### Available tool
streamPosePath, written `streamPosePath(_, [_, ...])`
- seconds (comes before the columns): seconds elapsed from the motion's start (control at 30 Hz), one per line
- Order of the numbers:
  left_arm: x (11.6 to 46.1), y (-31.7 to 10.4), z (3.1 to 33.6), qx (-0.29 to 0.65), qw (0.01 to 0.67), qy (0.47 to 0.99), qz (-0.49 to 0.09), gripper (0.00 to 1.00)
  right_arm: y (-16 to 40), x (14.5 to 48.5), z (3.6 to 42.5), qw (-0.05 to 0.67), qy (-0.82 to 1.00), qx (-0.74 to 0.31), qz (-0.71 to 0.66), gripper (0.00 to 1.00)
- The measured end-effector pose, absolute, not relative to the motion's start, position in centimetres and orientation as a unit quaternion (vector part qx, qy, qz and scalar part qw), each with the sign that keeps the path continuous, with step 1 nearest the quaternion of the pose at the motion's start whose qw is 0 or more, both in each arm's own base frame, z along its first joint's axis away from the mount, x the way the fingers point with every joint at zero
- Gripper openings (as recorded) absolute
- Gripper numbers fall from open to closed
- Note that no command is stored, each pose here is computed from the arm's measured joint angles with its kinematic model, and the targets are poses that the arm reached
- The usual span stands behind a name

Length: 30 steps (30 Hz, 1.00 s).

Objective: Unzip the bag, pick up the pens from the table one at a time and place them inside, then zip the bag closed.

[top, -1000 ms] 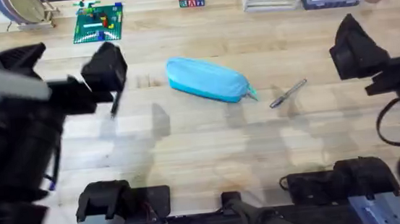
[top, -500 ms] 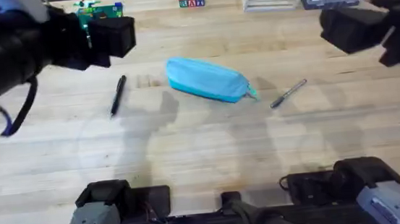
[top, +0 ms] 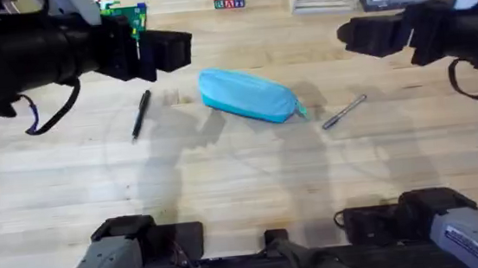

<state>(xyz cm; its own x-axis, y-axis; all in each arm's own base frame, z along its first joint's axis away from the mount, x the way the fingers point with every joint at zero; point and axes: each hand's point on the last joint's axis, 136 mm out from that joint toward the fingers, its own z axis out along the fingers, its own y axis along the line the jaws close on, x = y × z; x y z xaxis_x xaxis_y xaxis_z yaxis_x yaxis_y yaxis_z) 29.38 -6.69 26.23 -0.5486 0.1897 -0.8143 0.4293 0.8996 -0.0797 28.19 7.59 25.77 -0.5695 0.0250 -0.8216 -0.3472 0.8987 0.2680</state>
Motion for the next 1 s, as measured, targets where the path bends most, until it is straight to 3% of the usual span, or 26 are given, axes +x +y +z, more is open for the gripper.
streamPosePath(0.27, [29.8, -6.8, 24.6, 0.175, 0.412, 0.882, -0.146, 0.993, 7.7, 28.0, 25.3, 0.444, 0.867, -0.092, 0.208, 0.996])
streamPosePath(1.0, [29.5, -6.9, 24.3, 0.175, 0.404, 0.885, -0.151, 0.993, 7.8, 28.0, 25.4, 0.444, 0.866, -0.094, 0.210, 0.997])
